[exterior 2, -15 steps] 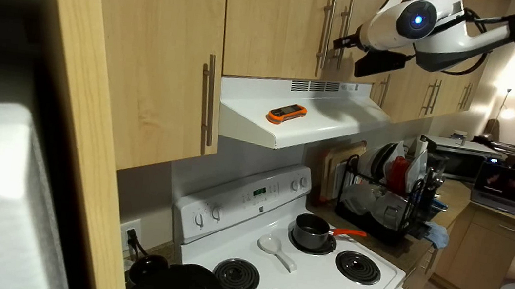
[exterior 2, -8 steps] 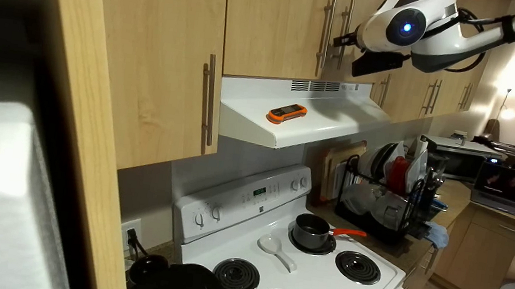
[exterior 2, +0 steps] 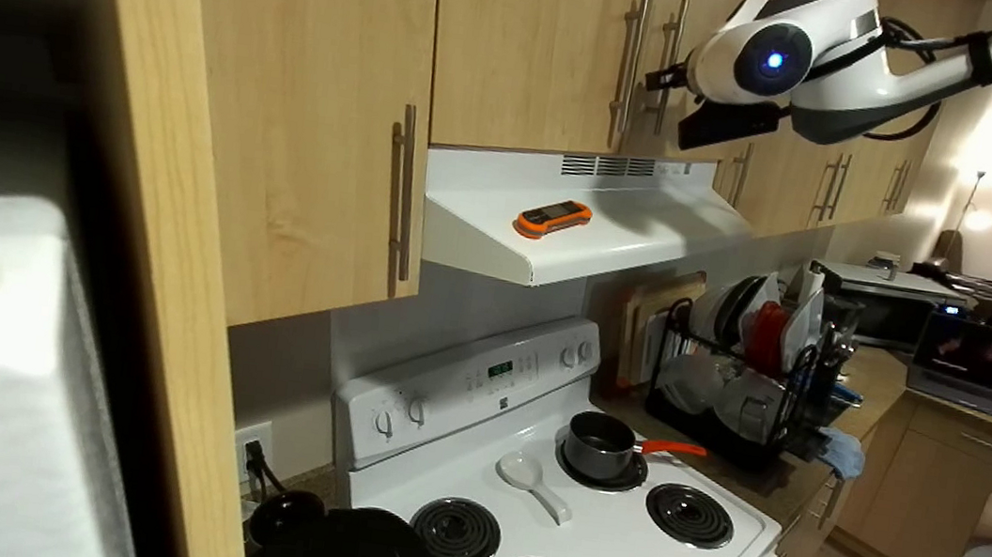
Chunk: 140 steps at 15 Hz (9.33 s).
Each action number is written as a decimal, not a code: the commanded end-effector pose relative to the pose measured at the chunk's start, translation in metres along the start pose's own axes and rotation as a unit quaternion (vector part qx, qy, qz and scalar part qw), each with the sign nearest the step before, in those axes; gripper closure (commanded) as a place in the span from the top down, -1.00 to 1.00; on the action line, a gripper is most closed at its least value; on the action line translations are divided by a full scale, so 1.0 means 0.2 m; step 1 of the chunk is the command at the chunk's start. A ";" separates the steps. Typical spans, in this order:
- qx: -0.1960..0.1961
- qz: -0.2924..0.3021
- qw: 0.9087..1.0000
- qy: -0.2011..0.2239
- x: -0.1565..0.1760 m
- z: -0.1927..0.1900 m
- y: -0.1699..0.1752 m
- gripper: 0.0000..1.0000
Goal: Open the right door of the top cabinet.
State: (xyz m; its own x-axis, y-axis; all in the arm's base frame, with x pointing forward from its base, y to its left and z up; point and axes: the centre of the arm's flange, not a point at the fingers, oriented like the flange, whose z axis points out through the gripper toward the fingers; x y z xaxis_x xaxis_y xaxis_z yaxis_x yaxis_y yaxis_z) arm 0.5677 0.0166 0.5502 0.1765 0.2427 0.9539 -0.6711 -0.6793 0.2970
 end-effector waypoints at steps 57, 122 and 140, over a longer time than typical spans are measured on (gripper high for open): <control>0.047 0.021 0.993 -0.107 0.15 -0.31 1.30 1.00; -0.196 -0.200 0.959 -0.039 -0.29 -0.07 2.19 1.00; -0.023 -0.013 1.000 -0.012 0.05 -0.94 1.71 1.00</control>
State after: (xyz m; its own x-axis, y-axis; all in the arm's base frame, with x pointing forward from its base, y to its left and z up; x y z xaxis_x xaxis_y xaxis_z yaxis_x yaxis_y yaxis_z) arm 0.2011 -0.1345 0.6616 0.2595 0.3274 0.9086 -0.7435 -0.5327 0.4043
